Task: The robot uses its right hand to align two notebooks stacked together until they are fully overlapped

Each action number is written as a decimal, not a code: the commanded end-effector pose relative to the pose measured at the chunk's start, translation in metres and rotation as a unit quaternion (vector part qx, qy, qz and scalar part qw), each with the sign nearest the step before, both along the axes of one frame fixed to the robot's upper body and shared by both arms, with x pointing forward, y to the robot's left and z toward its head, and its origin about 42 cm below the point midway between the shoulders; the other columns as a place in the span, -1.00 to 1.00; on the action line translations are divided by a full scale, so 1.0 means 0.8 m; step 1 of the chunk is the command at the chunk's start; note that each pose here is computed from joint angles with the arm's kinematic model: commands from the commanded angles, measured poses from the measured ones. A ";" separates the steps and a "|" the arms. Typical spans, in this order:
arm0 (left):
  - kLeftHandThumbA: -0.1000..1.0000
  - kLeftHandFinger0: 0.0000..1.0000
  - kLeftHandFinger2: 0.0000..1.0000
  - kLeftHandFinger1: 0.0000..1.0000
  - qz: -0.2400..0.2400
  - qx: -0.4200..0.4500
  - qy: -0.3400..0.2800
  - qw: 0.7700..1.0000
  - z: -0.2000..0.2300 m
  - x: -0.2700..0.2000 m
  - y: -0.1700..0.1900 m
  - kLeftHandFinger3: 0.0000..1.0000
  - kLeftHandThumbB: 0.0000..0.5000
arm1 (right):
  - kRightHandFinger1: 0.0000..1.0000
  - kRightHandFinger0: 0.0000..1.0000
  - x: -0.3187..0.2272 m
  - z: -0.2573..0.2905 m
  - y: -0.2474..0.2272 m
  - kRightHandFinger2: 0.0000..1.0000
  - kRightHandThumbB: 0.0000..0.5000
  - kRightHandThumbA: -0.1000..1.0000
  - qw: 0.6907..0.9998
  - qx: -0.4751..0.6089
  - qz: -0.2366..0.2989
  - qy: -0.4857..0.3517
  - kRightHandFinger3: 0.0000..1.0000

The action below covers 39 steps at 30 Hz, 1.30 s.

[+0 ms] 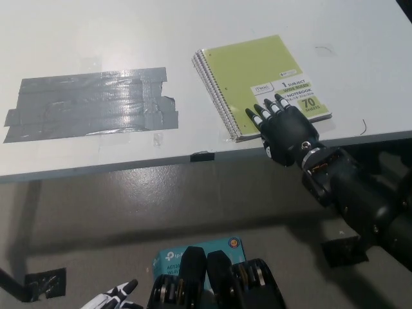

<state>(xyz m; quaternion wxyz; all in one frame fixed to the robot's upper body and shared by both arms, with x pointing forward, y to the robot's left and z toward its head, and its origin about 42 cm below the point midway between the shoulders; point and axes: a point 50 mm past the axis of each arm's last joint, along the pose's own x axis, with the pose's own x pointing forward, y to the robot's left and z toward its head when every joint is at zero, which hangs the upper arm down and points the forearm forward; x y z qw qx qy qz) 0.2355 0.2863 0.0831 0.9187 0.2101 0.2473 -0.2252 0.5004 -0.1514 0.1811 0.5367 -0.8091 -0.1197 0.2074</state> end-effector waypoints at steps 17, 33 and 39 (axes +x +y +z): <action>1.00 0.59 0.53 0.41 -0.019 0.010 0.004 1.000 0.002 -0.007 0.007 1.00 1.00 | 1.00 1.00 -0.012 -0.026 0.027 1.00 0.65 1.00 0.996 -0.039 0.009 0.075 1.00; 1.00 0.65 0.55 0.45 -0.024 0.010 0.001 1.000 0.002 -0.010 0.003 1.00 1.00 | 1.00 1.00 -0.009 -0.024 0.029 1.00 0.67 1.00 0.996 -0.032 -0.001 0.083 1.00; 1.00 0.53 0.49 0.41 -0.025 0.013 0.003 1.000 0.001 -0.012 0.005 1.00 1.00 | 1.00 1.00 -0.011 -0.026 0.022 1.00 0.70 1.00 0.996 -0.036 0.003 0.079 1.00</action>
